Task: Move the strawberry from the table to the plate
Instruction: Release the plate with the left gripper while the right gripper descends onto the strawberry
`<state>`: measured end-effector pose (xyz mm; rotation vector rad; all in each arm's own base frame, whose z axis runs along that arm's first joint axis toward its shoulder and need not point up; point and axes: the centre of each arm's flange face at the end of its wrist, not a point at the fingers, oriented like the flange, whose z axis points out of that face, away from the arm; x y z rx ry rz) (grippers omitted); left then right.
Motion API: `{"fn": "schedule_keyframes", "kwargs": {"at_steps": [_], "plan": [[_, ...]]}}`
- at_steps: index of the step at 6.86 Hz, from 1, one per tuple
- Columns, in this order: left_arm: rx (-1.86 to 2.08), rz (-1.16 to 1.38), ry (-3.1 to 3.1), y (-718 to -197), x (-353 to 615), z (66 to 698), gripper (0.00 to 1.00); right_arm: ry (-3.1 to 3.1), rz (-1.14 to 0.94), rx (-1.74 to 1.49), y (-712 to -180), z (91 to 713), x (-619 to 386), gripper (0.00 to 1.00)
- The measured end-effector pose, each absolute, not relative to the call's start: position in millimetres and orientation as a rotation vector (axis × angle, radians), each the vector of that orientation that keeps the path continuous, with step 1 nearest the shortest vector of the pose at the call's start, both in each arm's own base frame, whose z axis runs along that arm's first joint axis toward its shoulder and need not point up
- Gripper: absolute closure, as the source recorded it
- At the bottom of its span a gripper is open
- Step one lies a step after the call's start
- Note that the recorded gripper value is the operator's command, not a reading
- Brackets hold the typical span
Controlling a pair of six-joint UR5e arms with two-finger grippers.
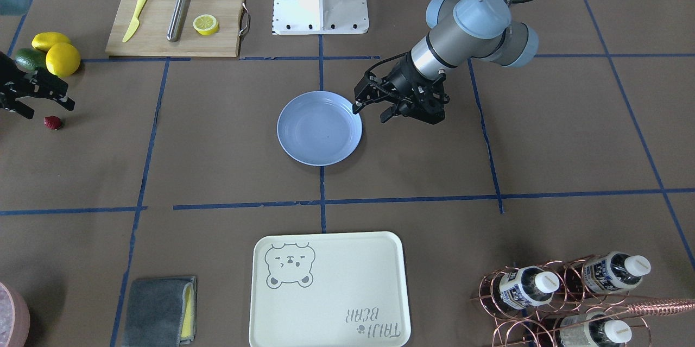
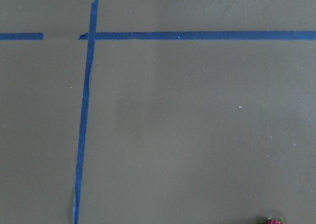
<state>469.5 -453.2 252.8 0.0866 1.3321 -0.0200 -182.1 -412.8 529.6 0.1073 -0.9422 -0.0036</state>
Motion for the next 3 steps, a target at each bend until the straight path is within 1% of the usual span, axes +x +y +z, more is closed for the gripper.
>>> {"fn": "schedule_keyframes", "kwargs": {"at_steps": [3], "plan": [[0.078,-0.038,1.333,-453.5,469.1,252.1,0.20,-0.857,0.036,0.111,-390.9,571.9,-204.1,0.00]]}}
